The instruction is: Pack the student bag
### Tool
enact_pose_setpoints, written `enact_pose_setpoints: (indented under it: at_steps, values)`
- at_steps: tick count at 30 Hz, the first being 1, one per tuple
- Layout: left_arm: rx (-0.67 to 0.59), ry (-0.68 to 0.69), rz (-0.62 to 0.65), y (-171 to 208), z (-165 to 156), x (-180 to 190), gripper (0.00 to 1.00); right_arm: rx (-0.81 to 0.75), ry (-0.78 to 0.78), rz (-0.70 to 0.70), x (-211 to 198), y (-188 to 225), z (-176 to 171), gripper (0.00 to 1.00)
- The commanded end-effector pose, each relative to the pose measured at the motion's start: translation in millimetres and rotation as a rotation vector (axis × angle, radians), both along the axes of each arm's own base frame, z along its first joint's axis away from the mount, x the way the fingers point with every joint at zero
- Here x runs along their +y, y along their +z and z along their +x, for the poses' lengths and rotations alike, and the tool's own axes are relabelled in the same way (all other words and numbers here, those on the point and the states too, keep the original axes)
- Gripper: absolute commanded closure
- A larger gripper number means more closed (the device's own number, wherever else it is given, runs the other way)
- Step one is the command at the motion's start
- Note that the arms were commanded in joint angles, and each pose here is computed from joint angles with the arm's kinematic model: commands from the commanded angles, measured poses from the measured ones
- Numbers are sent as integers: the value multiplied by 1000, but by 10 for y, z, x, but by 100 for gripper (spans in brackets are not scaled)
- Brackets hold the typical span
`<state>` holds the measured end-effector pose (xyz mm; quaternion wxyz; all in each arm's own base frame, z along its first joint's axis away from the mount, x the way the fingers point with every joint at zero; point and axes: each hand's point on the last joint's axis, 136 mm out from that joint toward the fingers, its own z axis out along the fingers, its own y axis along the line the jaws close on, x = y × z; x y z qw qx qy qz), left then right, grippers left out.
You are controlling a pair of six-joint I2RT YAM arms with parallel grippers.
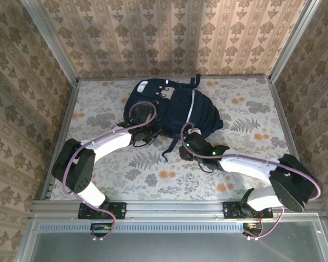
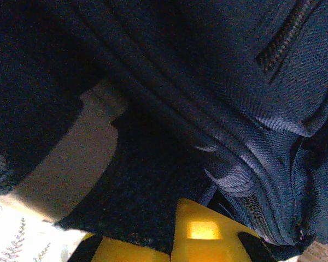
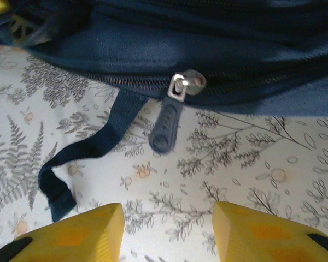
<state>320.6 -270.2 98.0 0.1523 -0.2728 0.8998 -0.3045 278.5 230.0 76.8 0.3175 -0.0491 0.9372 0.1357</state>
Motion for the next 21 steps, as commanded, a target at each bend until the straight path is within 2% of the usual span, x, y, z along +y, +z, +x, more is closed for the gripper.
enact_pose_setpoints:
  at_steps: [1, 4, 6, 10, 12, 15, 19, 21]
  values:
    - [-78, -16, -77, 378, 61, -173, 100, 29, -56, -32, 21, -67, 156, 52]
    - [-75, -19, -78, 367, 49, -182, 100, 53, -69, -49, 70, -138, 290, 52]
    - [-77, -19, -74, 365, 44, -173, 100, 70, -92, -35, 55, -157, 366, 58]
    - [-76, -14, -60, 324, 30, -126, 100, 38, -139, 106, -22, -3, 488, 84]
    - [-74, -11, -57, 303, 21, -105, 100, 22, -174, 198, -127, 109, 512, 90]
    - [-71, -2, -57, 275, 28, -65, 100, -9, -225, 335, -334, 273, 499, 87]
    - [-69, 11, -54, 245, 41, -12, 100, -12, -325, 380, -721, 276, 386, 63]
    - [-70, 12, -55, 252, 49, -9, 100, -23, -322, 356, -795, 276, 336, 60]
